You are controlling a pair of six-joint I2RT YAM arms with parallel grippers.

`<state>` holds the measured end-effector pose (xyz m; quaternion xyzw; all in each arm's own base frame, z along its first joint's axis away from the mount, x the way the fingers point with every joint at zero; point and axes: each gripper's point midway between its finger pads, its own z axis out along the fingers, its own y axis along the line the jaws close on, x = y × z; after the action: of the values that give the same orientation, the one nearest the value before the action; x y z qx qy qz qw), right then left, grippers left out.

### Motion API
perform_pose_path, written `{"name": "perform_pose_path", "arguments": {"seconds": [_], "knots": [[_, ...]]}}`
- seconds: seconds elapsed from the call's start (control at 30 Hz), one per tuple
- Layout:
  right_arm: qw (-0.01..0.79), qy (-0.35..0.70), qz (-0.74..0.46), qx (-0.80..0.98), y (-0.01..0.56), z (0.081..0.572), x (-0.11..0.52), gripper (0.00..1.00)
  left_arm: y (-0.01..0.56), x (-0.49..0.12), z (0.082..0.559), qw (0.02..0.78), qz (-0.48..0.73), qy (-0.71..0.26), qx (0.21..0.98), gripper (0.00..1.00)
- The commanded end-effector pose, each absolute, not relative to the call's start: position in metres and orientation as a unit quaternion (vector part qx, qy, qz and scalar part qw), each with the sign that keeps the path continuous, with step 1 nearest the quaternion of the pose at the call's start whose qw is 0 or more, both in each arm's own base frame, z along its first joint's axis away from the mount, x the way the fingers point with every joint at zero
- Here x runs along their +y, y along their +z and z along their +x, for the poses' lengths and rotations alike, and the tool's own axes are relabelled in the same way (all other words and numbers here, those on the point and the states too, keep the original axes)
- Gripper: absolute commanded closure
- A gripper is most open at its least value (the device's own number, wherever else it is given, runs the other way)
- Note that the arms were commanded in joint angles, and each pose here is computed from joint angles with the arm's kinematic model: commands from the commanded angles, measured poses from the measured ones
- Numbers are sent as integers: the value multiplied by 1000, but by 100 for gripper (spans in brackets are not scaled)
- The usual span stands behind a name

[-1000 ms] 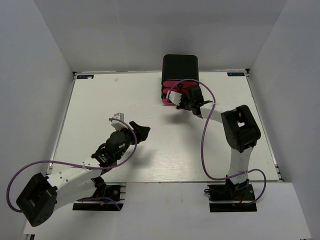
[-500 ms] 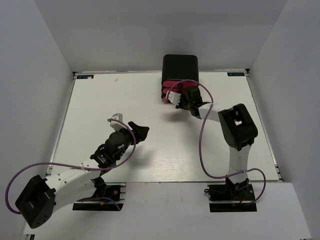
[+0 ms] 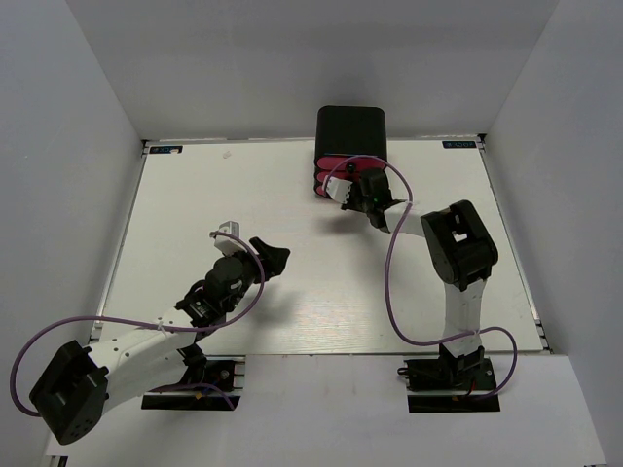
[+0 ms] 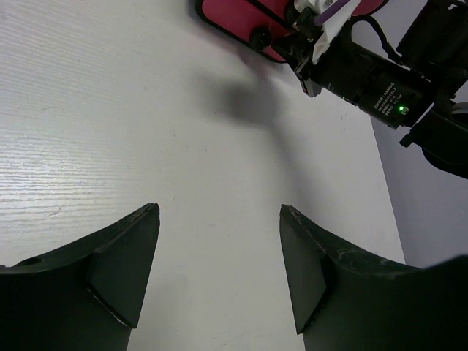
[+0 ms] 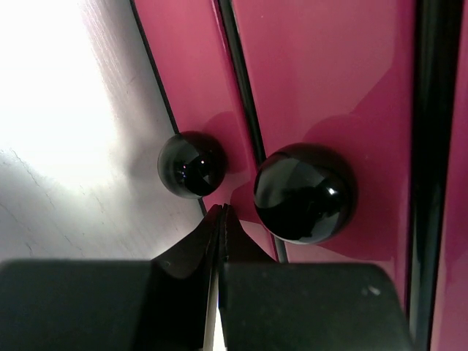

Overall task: Sort the stationery into containers
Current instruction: Close the drawer at the center of the board.

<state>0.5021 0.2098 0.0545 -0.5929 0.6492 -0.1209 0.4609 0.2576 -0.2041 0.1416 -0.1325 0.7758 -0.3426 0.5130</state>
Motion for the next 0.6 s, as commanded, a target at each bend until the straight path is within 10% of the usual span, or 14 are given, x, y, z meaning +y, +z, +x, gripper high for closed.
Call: {"name": "perform_pose_path", "arguments": {"seconds": [0.0, 0.57], "knots": [[496, -144, -578, 632, 74, 520, 216, 100, 144, -201, 258, 518, -137, -340, 773, 24], [476, -29, -588, 654, 92, 462, 223, 100, 149, -201, 258, 519, -138, -343, 771, 24]]}}
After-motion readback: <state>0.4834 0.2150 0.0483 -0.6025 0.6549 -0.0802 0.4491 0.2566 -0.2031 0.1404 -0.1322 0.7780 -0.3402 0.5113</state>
